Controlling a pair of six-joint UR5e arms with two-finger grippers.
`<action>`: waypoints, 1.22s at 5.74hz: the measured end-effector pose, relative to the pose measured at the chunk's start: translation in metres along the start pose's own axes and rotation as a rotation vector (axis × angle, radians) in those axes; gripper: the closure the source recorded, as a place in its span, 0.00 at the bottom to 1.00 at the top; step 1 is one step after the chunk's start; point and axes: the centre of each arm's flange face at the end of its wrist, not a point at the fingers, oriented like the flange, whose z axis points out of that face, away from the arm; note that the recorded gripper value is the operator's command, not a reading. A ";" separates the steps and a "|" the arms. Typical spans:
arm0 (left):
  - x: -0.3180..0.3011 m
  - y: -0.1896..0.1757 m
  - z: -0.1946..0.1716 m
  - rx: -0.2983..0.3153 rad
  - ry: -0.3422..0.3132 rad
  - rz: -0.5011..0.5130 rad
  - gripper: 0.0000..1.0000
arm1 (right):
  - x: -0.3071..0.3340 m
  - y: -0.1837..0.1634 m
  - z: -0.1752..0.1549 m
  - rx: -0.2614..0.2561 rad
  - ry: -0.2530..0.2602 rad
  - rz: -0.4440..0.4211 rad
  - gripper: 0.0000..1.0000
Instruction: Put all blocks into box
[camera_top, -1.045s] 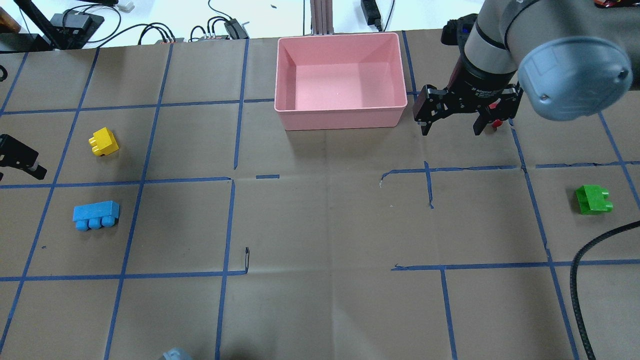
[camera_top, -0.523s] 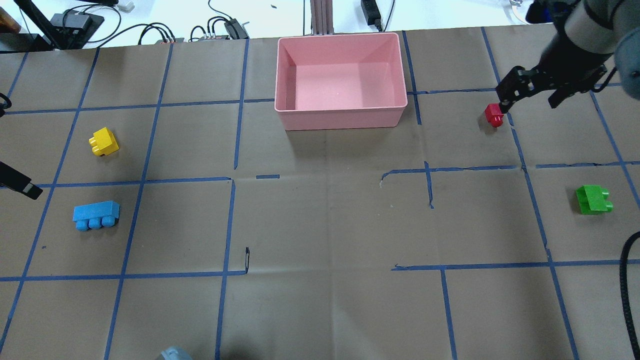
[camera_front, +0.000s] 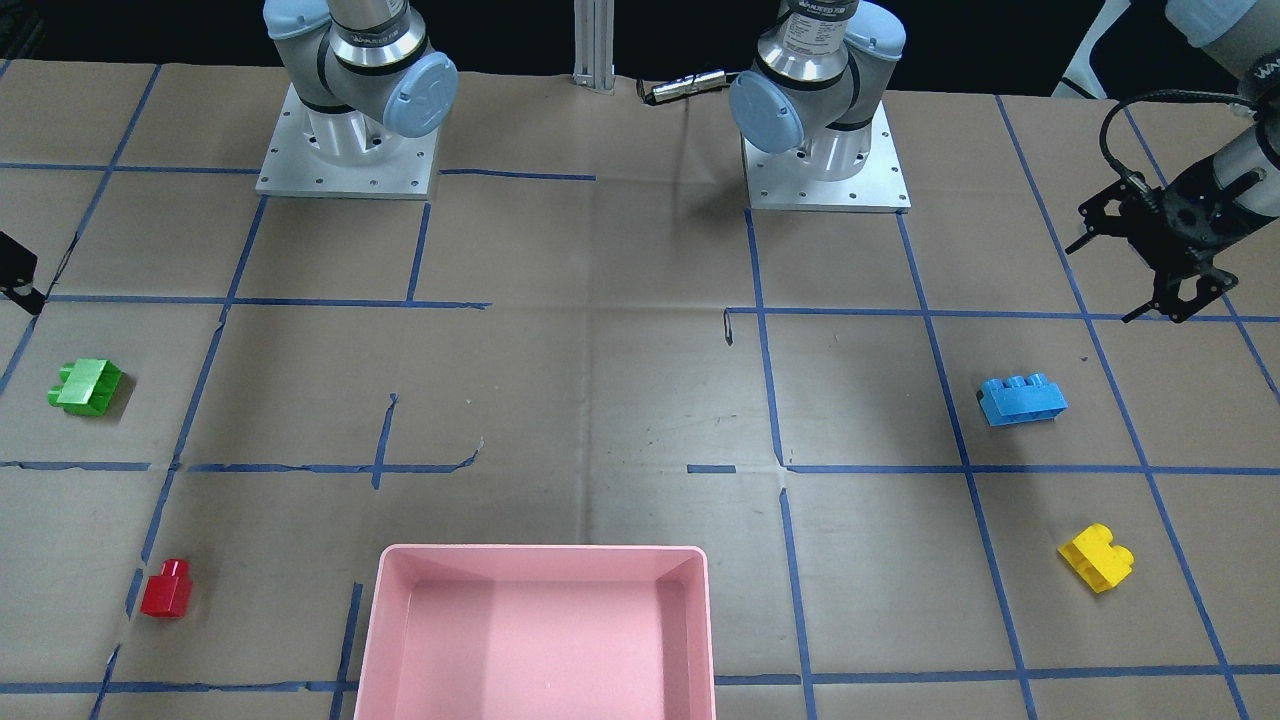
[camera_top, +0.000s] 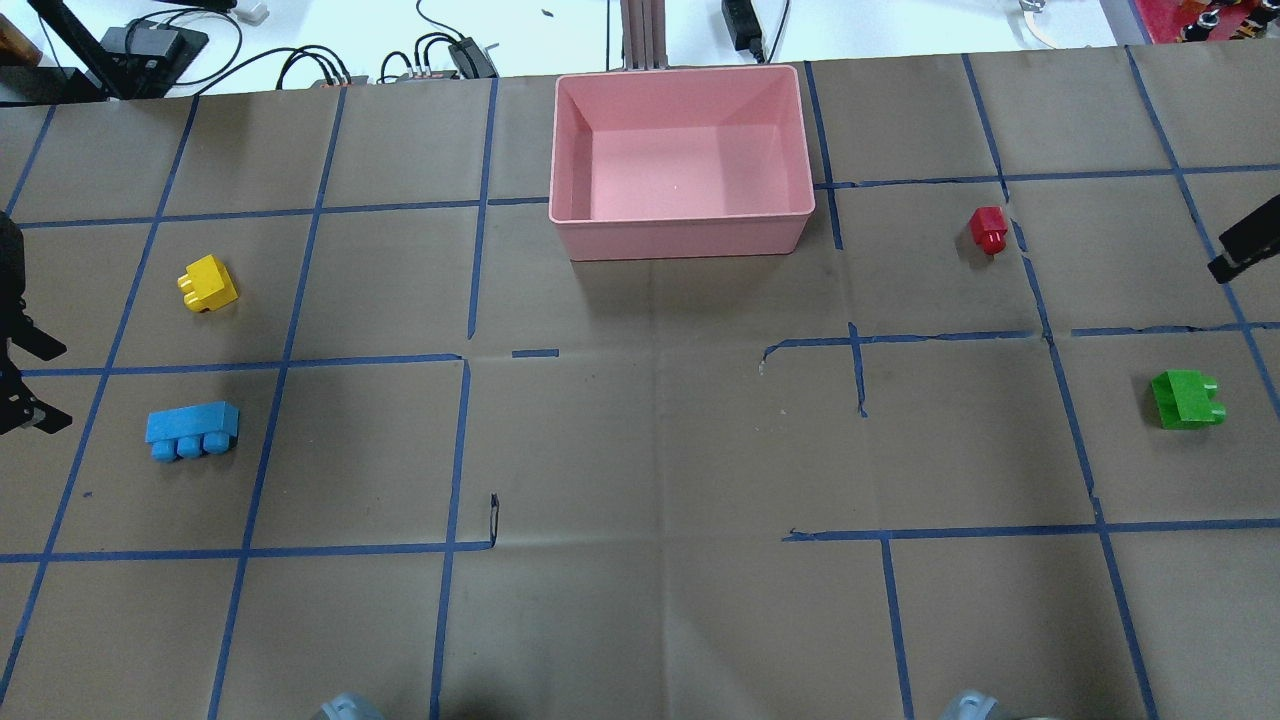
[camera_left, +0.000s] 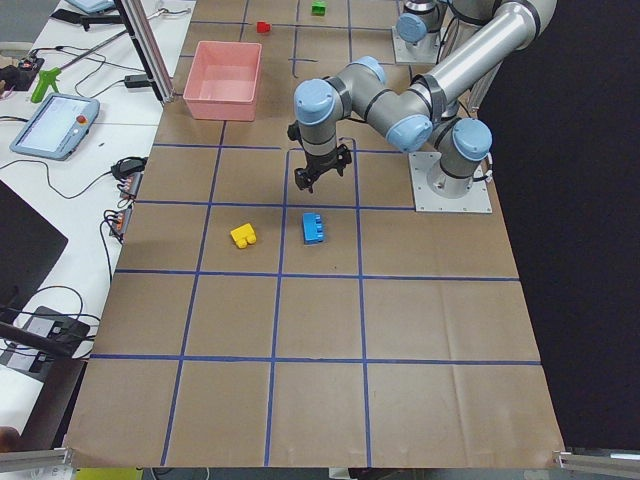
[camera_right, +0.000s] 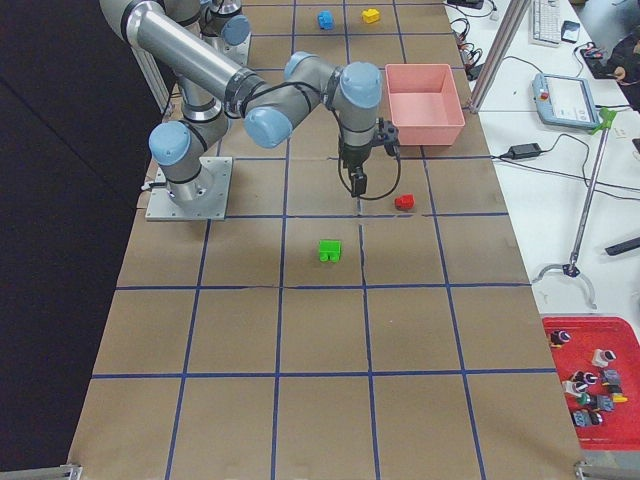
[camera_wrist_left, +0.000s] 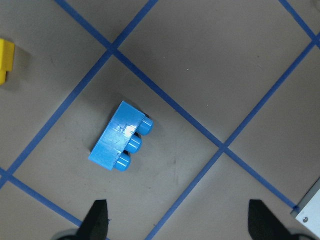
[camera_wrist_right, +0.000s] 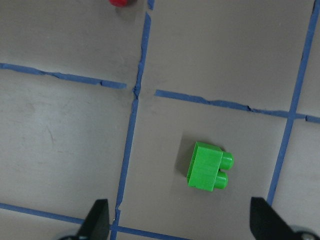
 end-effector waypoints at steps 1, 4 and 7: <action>-0.002 0.001 0.018 -0.011 -0.038 0.060 0.01 | 0.017 0.008 0.031 0.004 0.003 0.020 0.01; 0.008 -0.001 0.087 -0.039 -0.133 0.115 0.02 | 0.037 0.027 0.120 0.055 0.073 0.070 0.01; 0.012 -0.003 0.129 -0.041 -0.152 0.167 0.03 | 0.049 0.030 0.159 0.043 0.059 0.098 0.01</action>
